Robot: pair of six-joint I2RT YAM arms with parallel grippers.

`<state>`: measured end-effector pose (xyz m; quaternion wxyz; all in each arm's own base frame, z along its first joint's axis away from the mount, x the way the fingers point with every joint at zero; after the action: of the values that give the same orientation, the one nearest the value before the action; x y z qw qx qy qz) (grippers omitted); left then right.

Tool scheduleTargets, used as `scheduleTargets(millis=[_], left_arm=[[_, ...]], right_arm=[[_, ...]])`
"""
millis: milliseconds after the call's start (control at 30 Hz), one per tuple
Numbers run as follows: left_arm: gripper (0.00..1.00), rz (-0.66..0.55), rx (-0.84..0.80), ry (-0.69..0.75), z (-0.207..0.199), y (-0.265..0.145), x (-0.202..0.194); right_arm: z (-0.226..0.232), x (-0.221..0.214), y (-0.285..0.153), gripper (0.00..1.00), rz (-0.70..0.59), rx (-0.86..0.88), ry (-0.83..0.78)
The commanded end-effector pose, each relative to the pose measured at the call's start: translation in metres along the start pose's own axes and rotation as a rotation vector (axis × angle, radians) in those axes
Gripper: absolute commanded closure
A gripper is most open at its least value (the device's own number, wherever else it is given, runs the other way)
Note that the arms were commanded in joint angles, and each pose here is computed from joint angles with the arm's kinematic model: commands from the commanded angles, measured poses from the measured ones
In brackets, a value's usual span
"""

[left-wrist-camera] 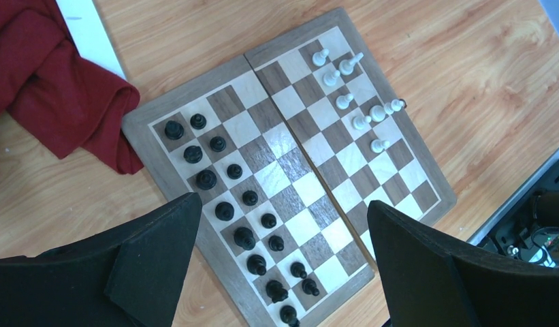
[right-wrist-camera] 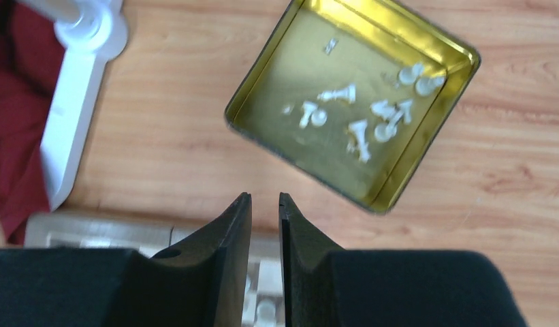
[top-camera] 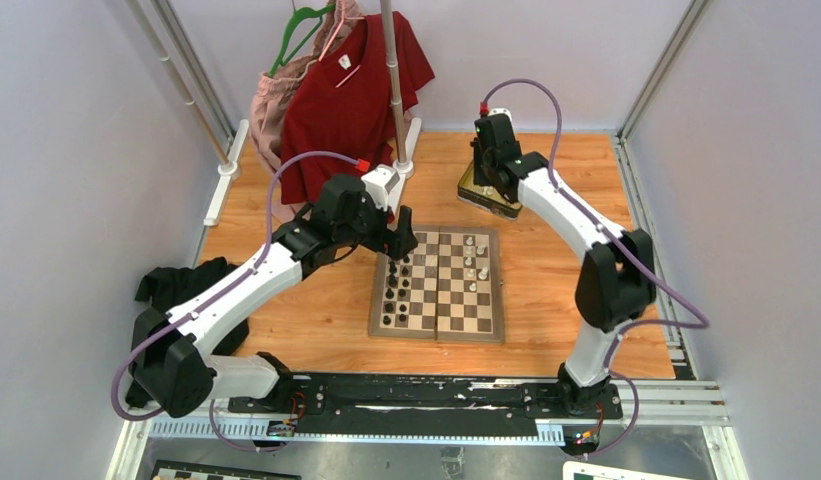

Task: Set up the chess pieces on the board
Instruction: Pick up the chess piece from the storage box.

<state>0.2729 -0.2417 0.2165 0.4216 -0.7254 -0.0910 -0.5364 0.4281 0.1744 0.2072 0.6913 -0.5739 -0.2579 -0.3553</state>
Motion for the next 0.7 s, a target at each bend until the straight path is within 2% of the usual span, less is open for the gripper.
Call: scheduleTargets(millis=[0,233,667], left_arm=[[0.02,0.008,0.0,0.023,0.002,-0.001,0.006],[0.02,0.051,0.012,0.022,0.005,0.003,-0.002],[0.02,0.105,0.01,0.027,0.008,0.015,-0.012]], right_arm=[[-0.019,0.018,0.043,0.75,0.005,-0.085,-0.011],[-0.034,0.006,0.101,0.75,0.084,-0.154,-0.009],[-0.065,-0.019,0.133,0.74,0.155,-0.204,0.038]])
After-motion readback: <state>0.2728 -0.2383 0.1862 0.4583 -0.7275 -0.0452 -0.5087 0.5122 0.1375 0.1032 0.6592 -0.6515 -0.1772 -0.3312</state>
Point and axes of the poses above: each gripper's point midway between its finger pads, its own y axis out along the fingers, its own z axis along the line the jaws close on, x = y × z, the point moved 2 cm from there along -y, back along the fingers, and after that the axes turned 14 degrees about y, right-handed, at the moved point
